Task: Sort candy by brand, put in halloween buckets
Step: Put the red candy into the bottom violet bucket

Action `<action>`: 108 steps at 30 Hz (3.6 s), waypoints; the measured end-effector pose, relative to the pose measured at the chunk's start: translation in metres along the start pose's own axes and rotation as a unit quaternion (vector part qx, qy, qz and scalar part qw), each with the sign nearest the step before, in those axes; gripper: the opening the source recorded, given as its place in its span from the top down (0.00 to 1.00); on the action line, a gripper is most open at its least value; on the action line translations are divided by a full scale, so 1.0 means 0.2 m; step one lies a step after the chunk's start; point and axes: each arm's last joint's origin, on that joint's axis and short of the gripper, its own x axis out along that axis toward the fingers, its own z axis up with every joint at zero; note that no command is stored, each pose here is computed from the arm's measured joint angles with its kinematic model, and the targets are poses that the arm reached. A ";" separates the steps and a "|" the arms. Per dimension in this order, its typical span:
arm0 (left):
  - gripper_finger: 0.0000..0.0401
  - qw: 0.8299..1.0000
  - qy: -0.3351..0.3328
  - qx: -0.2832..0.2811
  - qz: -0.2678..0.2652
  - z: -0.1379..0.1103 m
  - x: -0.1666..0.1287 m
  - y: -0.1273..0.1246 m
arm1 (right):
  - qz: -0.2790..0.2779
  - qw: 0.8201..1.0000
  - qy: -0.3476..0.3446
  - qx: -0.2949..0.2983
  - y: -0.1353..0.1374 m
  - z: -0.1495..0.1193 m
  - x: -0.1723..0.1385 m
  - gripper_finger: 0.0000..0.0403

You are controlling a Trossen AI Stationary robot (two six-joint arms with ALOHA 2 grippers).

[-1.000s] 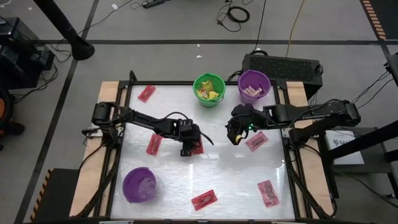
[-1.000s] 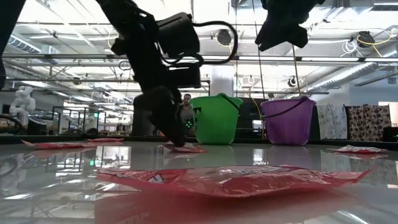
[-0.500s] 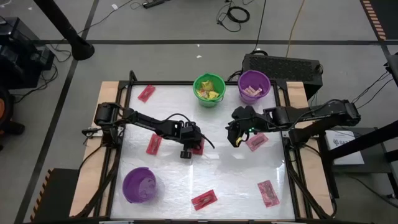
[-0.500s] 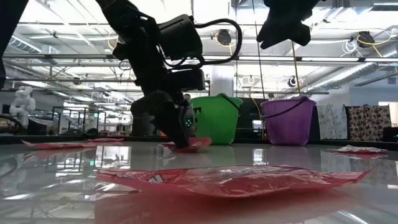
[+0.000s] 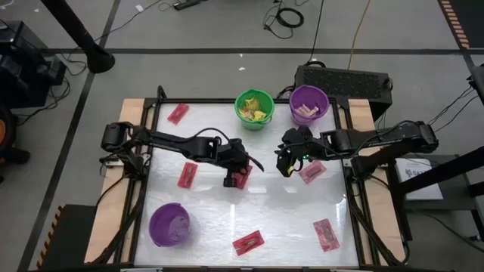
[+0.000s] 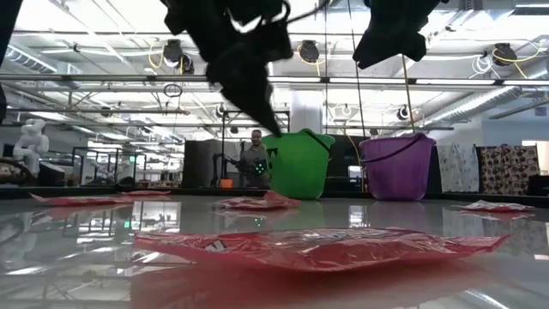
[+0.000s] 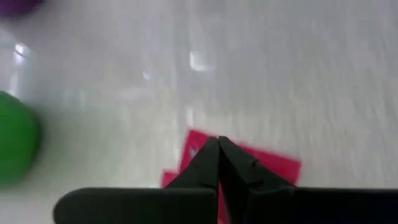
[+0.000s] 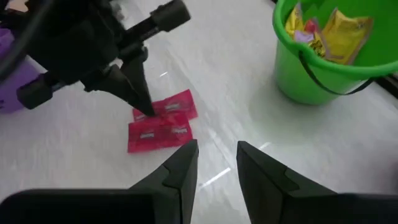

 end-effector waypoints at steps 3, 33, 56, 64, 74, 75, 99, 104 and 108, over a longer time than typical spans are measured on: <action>0.96 1.000 0.007 -0.004 0.028 -0.01 0.01 0.02 | -0.004 1.000 -0.002 -0.006 0.00 0.00 0.00 0.74; 0.67 0.988 0.073 -0.108 -0.078 -0.20 0.39 0.18 | -0.016 1.000 0.003 -0.009 -0.01 -0.01 0.01 0.74; 1.00 0.970 0.072 -0.147 -0.178 0.13 -0.46 0.10 | -0.020 0.999 0.008 -0.030 -0.01 -0.01 0.01 0.74; 1.00 0.935 0.076 -0.273 -0.211 0.11 -0.85 -0.18 | -0.003 0.997 0.010 -0.079 0.03 -0.03 0.01 0.74; 1.00 0.925 0.155 -0.299 -0.179 -0.03 -1.07 -0.68 | 0.127 0.991 -0.004 -0.044 0.18 -0.03 0.01 0.74; 1.00 0.927 0.160 -0.294 -0.171 -0.06 -1.07 -0.72 | 0.142 0.989 -0.001 -0.031 0.19 -0.03 0.01 0.74; 0.76 0.920 0.207 -0.321 -0.085 -0.35 -0.93 -0.96 | 0.295 0.950 0.063 0.078 0.57 -0.37 -0.34 0.74; 0.69 0.883 0.188 -0.419 -0.099 -0.25 -0.89 -0.89 | 0.322 0.942 0.085 0.045 0.61 -0.47 -0.42 0.74; 0.69 0.875 0.031 -0.453 -0.168 -0.06 -0.85 -0.85 | 0.331 0.938 0.100 0.013 0.62 -0.54 -0.48 0.74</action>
